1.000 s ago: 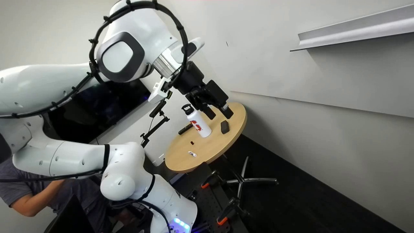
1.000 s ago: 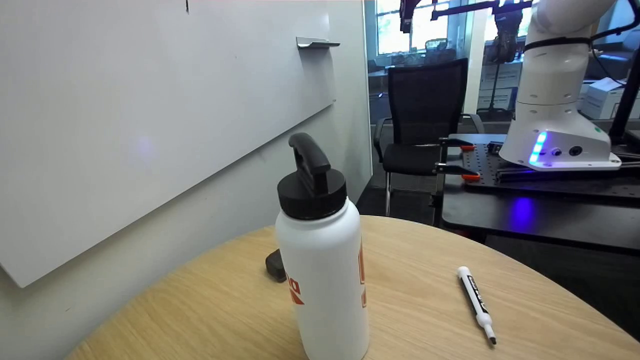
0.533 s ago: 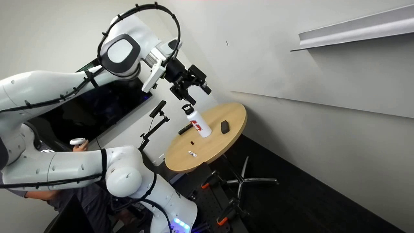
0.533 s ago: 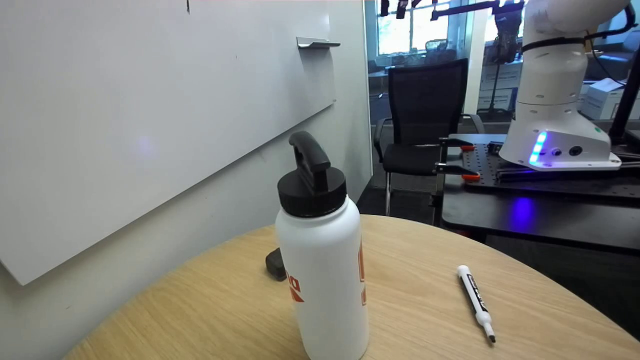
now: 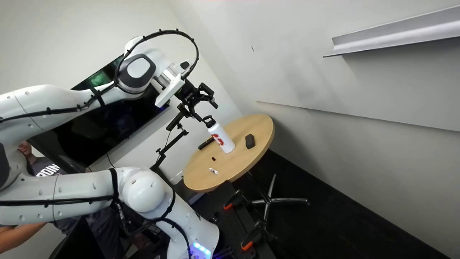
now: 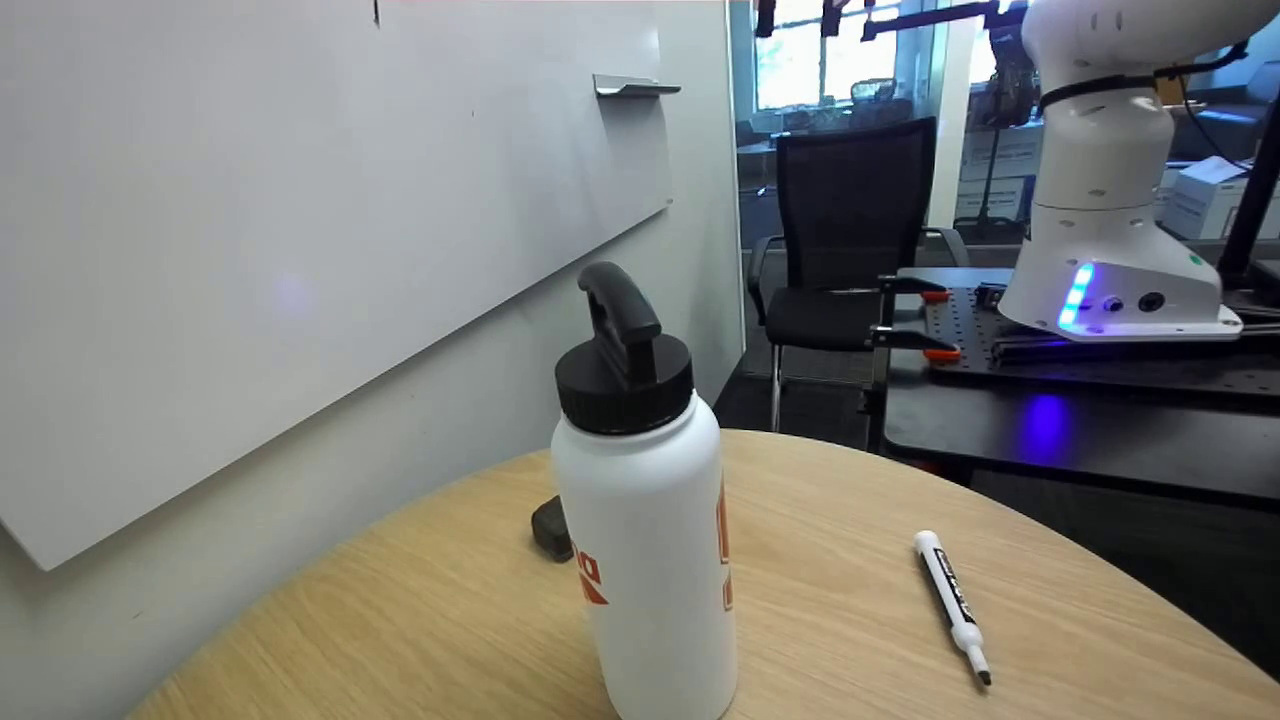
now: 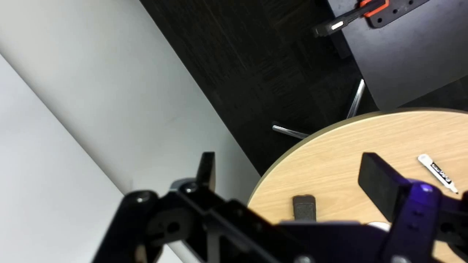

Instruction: Remove the lid from the white bottle

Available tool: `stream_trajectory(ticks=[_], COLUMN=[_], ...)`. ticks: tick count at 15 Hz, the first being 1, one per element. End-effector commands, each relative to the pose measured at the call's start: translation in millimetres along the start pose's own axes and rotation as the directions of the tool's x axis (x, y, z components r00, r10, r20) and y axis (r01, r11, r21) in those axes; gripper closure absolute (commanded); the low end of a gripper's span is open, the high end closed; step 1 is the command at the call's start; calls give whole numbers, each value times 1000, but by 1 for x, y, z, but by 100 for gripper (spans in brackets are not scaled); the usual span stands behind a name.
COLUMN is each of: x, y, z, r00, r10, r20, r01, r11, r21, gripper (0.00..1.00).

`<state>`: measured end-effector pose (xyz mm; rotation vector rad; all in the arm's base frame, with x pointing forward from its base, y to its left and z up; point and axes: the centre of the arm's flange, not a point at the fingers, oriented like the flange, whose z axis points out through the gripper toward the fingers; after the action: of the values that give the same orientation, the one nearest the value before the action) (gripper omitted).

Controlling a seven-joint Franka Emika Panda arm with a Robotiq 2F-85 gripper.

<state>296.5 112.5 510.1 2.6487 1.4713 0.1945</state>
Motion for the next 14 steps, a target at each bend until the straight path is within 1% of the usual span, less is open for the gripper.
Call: stream_trajectory(ticks=[1, 3, 4, 5, 7, 8, 9, 11, 14], x=[-1, -2, -6, 1, 29, 50, 68, 112, 170], y=[1, 1, 4, 3, -7, -17, -28, -54, -87], z=[0, 0, 5, 6, 9, 9, 8, 7, 4], r00=[1000, 1000, 1000, 1000, 992, 980, 968, 933, 858], r10=[-8, -11, 12, -13, -122, -199, -249, -356, -507], r20=[-1, -2, 28, 13, -3, -15, -26, -48, -82], r01=[8, 11, -12, 13, 122, 198, 248, 353, 496], r11=[1000, 1000, 1000, 1000, 992, 979, 968, 933, 859], r21=[2, 2, -12, -19, -30, -37, -47, -73, -125], gripper=[0, 0, 0, 0, 0, 0, 0, 0, 0])
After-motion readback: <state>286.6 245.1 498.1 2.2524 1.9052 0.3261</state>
